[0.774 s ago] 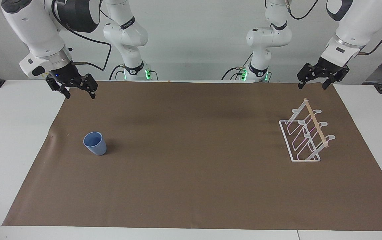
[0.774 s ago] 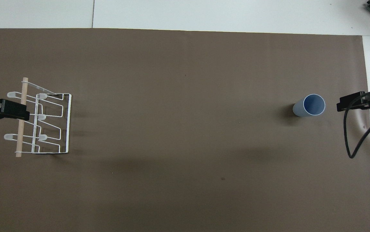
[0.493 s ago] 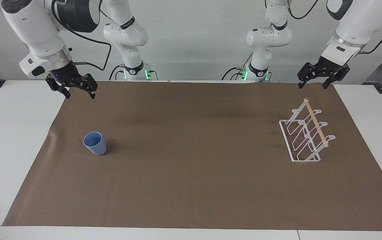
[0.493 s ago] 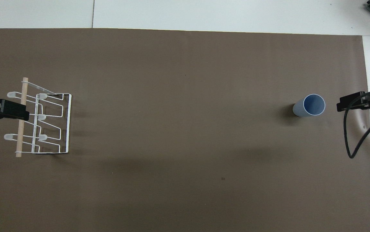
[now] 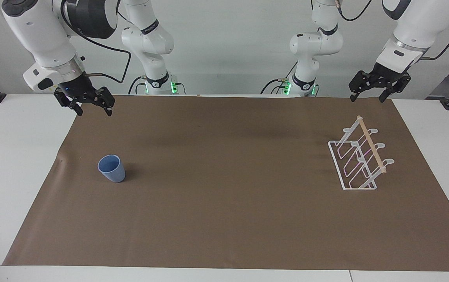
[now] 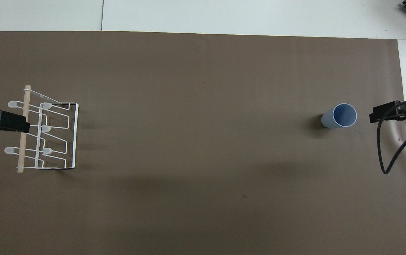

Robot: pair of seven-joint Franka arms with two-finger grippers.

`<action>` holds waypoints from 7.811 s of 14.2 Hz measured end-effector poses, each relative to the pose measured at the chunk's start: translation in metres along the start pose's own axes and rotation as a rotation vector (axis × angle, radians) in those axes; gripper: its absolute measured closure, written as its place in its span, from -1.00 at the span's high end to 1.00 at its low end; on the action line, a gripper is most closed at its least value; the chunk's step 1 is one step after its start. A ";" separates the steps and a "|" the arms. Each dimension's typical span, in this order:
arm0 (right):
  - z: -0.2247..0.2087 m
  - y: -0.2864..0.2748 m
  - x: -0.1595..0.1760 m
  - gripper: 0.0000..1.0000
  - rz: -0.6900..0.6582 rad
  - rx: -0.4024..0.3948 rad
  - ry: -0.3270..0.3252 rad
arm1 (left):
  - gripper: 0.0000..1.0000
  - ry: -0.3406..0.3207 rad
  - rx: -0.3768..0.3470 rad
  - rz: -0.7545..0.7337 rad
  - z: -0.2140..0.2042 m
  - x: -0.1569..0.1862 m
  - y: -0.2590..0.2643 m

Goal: Hang cup on cup holder

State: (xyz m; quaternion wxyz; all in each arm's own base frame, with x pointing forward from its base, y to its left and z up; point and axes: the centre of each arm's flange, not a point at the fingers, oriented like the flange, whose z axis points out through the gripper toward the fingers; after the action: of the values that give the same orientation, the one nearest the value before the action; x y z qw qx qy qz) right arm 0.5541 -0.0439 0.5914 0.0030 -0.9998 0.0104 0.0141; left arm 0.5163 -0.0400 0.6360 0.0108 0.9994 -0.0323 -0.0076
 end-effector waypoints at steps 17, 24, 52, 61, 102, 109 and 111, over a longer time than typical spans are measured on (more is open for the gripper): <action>0.144 -0.026 0.047 1.00 -0.075 0.011 0.147 | 1.00 0.003 0.003 -0.001 0.013 -0.007 0.000; 0.208 -0.024 0.049 1.00 -0.069 0.020 0.176 | 1.00 0.003 0.003 -0.001 0.013 -0.009 0.000; 0.180 -0.023 0.063 -0.83 -0.112 0.024 0.082 | 1.00 0.001 0.004 -0.001 0.015 -0.010 0.000; 0.063 -0.151 0.041 -0.83 -0.240 0.198 0.244 | 1.00 -0.043 0.004 -0.015 0.021 -0.016 -0.002; -0.023 -0.423 -0.080 -0.83 0.143 1.073 0.113 | 1.00 -0.615 -0.910 -1.499 0.041 -0.048 0.126; -0.019 -0.425 -0.082 -0.83 0.142 1.068 0.107 | 1.00 -0.599 -0.878 -1.493 0.048 -0.050 0.132; -0.019 -0.425 -0.082 -0.83 0.143 1.067 0.106 | 1.00 -0.590 -0.863 -1.491 0.054 -0.051 0.130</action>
State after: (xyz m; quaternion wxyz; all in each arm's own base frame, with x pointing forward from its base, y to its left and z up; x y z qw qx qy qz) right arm 0.4818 0.3824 0.6149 0.5089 -0.8556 0.0840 -0.0435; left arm 0.4563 -0.1677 0.5859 0.3675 0.6279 0.6266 -0.2794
